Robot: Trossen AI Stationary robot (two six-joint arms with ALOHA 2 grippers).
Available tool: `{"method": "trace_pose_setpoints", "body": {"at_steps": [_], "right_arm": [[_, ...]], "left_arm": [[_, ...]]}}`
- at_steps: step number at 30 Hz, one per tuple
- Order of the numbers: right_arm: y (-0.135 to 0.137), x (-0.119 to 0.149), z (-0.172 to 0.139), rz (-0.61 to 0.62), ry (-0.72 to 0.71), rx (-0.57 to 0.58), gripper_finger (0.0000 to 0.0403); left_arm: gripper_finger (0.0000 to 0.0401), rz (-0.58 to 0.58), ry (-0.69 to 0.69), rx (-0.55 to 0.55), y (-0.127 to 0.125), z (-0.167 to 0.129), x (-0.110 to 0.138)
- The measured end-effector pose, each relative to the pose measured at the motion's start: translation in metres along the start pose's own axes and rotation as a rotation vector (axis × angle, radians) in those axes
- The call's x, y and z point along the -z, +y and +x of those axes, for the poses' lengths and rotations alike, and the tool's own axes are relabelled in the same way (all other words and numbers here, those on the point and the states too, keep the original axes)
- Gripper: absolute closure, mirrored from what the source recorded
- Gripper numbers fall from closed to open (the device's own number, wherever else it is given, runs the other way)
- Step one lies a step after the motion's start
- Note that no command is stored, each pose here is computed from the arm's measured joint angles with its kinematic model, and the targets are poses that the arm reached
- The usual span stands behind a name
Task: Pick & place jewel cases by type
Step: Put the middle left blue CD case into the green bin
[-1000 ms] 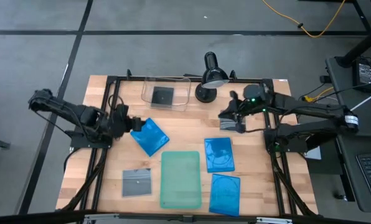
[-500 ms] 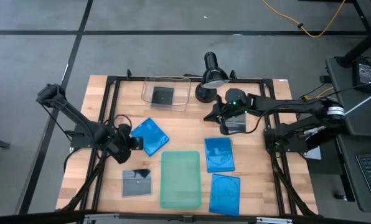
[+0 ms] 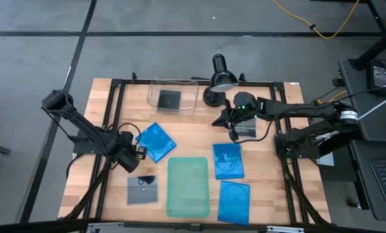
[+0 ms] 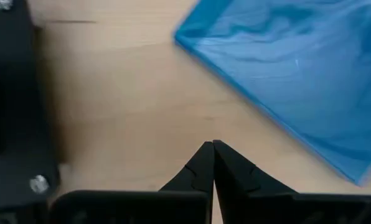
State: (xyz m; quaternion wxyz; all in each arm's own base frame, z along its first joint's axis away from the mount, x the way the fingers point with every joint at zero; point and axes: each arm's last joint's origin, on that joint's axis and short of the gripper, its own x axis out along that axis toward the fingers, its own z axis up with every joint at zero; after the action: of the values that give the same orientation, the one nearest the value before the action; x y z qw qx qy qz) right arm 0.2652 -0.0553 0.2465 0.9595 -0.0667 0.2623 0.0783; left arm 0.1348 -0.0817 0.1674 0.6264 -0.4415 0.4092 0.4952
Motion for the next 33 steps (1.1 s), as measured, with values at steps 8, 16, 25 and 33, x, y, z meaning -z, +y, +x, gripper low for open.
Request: {"method": "trace_pose_setpoints", "body": {"at_steps": [8,16,25,33], "right_arm": [[-0.009,0.004,-0.001,0.012,0.013,0.027,0.0373],[-0.019,0.021,0.017,0.038,0.093,0.019,0.0373],[-0.022,0.045,0.049,0.066,0.171,-0.076,0.0373],[-0.025,0.055,0.064,0.076,0.183,-0.087,0.0373]], "left_arm": [[0.04,-0.072,-0.001,0.005,0.014,0.038,-0.006],[0.0399,-0.071,-0.002,0.008,0.014,0.047,-0.015],[0.04,-0.035,-0.007,0.049,0.01,0.047,-0.026],[0.04,0.003,-0.07,0.147,-0.005,0.051,-0.045]]}}
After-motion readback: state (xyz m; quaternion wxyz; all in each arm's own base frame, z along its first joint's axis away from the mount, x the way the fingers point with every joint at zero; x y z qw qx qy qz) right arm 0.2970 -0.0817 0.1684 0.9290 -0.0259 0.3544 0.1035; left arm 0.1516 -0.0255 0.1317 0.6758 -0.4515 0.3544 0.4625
